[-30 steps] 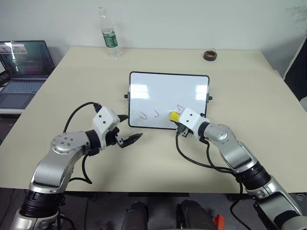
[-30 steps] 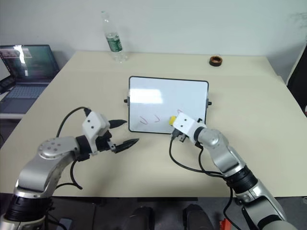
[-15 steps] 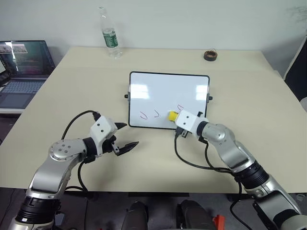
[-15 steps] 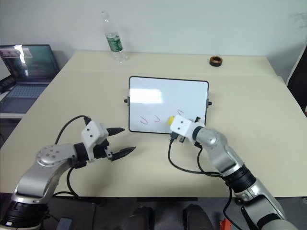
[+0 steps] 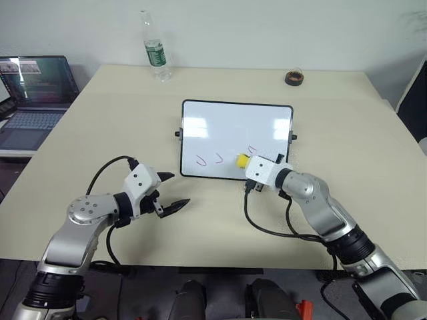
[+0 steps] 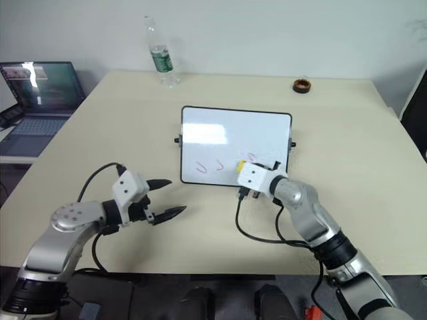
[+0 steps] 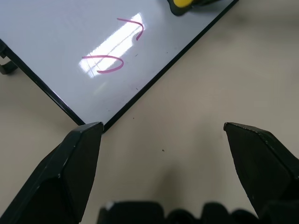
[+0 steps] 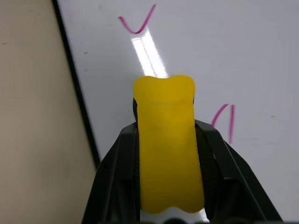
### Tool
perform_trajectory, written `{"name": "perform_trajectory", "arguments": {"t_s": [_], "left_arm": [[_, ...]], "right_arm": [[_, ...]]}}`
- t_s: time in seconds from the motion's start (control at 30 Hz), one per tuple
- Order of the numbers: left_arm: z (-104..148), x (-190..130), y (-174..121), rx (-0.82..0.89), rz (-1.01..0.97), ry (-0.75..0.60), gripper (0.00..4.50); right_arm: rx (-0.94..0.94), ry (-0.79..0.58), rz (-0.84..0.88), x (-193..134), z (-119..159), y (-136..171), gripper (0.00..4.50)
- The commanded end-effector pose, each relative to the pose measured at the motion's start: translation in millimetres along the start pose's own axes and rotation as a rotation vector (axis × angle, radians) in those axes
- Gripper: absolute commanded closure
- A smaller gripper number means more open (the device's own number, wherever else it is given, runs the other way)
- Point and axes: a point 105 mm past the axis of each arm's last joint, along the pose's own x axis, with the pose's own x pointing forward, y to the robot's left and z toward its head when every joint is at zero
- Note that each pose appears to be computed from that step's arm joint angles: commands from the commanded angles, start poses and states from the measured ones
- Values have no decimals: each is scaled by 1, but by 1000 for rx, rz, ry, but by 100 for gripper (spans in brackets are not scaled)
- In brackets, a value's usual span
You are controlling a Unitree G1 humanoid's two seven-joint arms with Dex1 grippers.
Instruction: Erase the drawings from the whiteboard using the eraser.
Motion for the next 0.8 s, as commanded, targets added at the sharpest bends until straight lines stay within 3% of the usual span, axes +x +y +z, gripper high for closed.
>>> {"name": "perform_trajectory", "arguments": {"t_s": [0.03, 0.17, 0.43, 0.63, 0.8], "left_arm": [[15, 3, -1, 42, -8, -37, 0], [18, 4, -3, 41, -16, -48, 0], [22, 5, -3, 44, -20, -52, 0], [23, 5, -3, 45, -23, -49, 0], [22, 5, -3, 49, -23, -47, 0]], "right_arm": [[19, 48, -188, -6, -11, -40, 330], [44, 53, -234, -7, -13, -50, 330], [111, 69, 43, -9, -18, -1, 330], [87, 74, -221, -8, -18, -48, 330], [120, 97, -157, -8, -26, -36, 330]]}}
